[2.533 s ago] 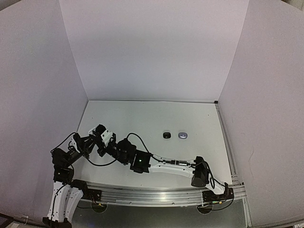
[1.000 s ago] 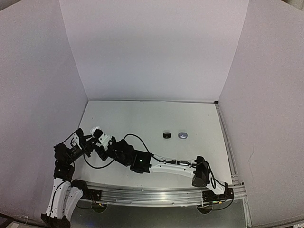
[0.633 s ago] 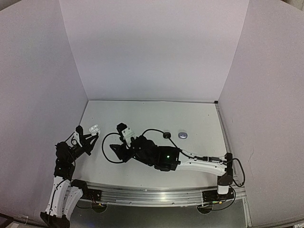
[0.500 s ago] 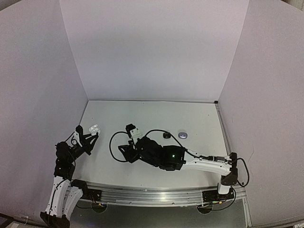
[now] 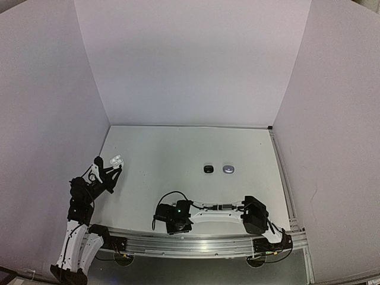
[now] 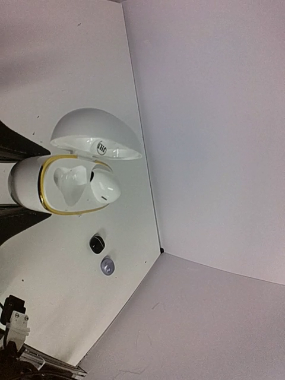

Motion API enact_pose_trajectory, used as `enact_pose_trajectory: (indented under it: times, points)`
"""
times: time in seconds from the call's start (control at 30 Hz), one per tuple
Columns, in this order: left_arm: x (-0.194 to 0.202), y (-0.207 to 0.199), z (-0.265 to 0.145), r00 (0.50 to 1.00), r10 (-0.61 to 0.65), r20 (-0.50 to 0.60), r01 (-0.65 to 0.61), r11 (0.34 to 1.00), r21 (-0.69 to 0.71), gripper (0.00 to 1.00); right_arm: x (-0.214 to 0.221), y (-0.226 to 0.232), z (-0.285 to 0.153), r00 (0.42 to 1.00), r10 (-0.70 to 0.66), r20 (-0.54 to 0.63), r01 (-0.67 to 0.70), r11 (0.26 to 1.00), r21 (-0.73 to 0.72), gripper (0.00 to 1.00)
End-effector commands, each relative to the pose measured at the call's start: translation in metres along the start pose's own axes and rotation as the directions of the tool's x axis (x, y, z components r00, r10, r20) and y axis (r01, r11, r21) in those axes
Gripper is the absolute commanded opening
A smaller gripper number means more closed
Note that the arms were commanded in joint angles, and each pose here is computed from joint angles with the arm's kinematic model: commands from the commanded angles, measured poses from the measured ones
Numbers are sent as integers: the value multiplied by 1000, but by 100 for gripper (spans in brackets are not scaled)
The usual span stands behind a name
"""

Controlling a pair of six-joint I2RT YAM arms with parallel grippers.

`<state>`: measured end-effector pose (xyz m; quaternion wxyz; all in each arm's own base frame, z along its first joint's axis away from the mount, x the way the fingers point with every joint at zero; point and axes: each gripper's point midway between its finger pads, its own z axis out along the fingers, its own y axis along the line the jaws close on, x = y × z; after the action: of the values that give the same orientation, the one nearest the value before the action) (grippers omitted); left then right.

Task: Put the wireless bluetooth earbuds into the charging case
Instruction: Pick up the left earbud from the corner of the board.

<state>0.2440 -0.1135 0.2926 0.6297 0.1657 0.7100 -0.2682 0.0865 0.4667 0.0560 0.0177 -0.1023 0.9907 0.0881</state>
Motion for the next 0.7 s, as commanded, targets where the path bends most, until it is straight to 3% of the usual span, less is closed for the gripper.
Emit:
enact_pose_trajectory:
  times: [0.0, 0.23, 0.47, 0.67]
  points:
    - [-7, 6, 7, 999, 27, 17, -27, 999, -18, 0, 18, -5, -4, 989, 106, -102, -105, 994, 19, 39]
    - [4, 16, 22, 997, 66, -26, -67, 998, -15, 0, 36, 0, 23, 966, 130, -225, -124, 991, 41, 40]
    - [13, 16, 31, 995, 91, -36, -90, 996, 20, 0, 16, -16, 35, 962, 207, -178, -193, 977, 91, 41]
    - [16, 16, 29, 992, 119, -34, -118, 993, 15, 0, 17, -41, 38, 956, 242, -167, -219, 965, 147, 34]
